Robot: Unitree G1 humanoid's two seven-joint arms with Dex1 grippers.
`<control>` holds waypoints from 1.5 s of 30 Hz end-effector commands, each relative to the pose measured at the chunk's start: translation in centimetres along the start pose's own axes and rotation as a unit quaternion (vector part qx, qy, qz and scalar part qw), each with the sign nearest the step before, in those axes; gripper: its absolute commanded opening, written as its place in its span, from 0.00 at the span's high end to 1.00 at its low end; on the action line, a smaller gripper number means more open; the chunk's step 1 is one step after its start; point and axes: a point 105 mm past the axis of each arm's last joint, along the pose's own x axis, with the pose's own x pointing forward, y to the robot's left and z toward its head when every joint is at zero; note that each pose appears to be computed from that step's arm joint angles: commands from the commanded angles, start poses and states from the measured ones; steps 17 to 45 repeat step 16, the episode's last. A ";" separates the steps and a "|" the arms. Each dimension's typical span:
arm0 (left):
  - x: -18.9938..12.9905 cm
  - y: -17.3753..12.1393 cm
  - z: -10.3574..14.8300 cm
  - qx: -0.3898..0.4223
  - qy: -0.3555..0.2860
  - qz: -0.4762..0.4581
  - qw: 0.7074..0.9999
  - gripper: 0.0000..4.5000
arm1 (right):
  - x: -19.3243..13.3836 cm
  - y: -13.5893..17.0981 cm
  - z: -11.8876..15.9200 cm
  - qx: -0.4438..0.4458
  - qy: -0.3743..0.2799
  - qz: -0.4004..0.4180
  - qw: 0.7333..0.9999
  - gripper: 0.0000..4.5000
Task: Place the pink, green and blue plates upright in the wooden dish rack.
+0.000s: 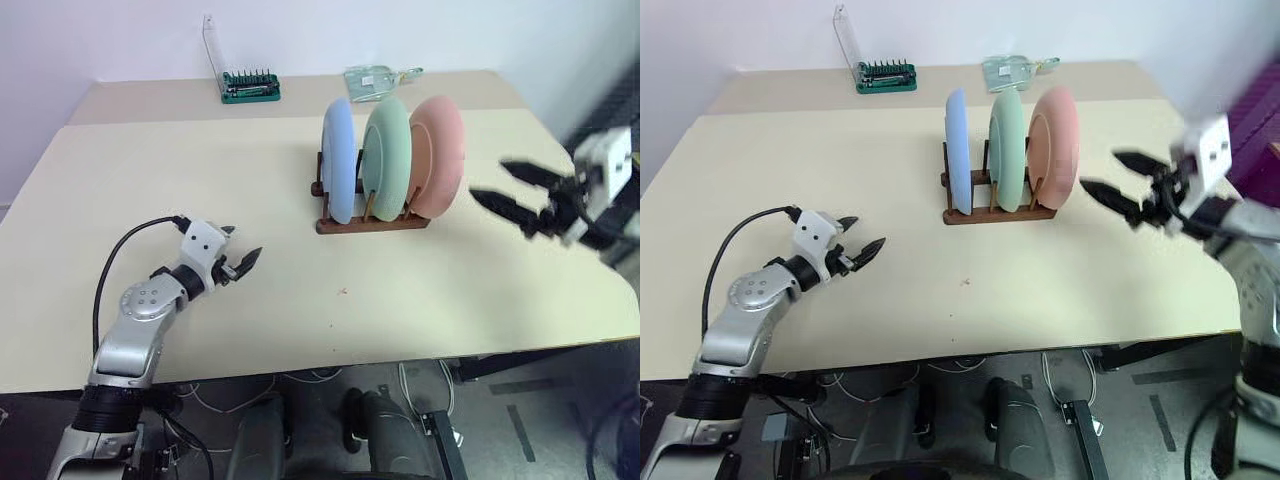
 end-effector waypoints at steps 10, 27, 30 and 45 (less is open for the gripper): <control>-2.2 0.6 -0.4 -0.025 0.003 0.009 1.000 0.22 | 1.4 -0.9 -1.9 -0.002 -0.020 -0.009 1.000 0.20; -2.7 0.3 -1.1 -0.027 0.012 0.019 0.999 0.22 | 2.1 -0.5 -2.7 -0.011 -0.006 0.008 1.000 0.20; -2.7 0.3 -1.1 -0.027 0.012 0.019 0.999 0.22 | 2.1 -0.5 -2.7 -0.011 -0.006 0.008 1.000 0.20; -2.7 0.3 -1.1 -0.027 0.012 0.019 0.999 0.22 | 2.1 -0.5 -2.7 -0.011 -0.006 0.008 1.000 0.20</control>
